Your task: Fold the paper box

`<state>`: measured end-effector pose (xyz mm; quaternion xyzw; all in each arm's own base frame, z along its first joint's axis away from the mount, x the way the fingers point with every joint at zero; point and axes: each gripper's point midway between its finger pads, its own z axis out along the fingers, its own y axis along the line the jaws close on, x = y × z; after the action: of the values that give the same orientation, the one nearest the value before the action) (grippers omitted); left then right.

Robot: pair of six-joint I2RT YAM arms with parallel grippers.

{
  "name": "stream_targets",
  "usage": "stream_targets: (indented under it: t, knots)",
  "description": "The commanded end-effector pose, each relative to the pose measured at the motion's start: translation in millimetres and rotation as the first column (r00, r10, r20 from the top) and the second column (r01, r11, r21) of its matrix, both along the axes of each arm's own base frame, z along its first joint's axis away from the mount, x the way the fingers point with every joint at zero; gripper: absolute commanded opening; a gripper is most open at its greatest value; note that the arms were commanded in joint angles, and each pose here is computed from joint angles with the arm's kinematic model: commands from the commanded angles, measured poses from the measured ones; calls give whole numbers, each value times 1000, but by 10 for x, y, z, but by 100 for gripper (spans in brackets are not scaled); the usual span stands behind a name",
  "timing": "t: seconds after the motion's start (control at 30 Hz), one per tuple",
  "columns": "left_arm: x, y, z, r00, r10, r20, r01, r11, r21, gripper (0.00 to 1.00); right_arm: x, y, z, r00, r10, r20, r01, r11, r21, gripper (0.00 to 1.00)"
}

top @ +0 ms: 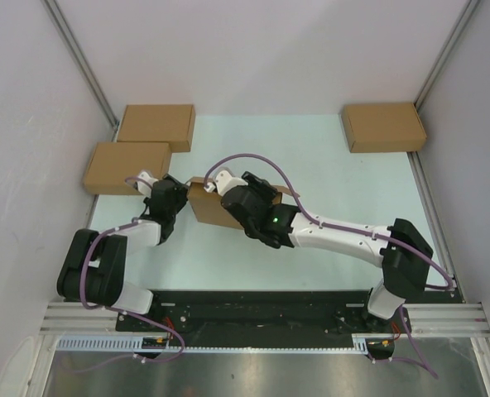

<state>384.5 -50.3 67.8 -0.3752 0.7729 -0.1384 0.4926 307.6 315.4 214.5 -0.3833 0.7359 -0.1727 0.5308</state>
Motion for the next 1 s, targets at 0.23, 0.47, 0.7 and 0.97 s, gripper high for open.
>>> stream_targets:
  t: [0.23, 0.47, 0.7, 0.97]
  knots:
    - [-57, 135, 177, 998, 47, 38, -48, 999, 12, 73, -274, -316, 1268, 995, -27, 94, -8, 932, 362, 68]
    - [-63, 121, 167, 999, 43, 33, -43, 999, 5, 73, -297, -874, 1446, 978, -203, 50, 136, 800, 585, 62]
    - [-143, 146, 123, 999, 48, 12, -48, 999, 13, 73, -370, -1833, 812, 908, -358, -216, 346, 352, 870, 0]
    - [-193, 118, 29, 999, 46, -7, -46, 999, 2, 72, -389, -1685, -329, 857, -287, -428, 488, 188, 852, 0]
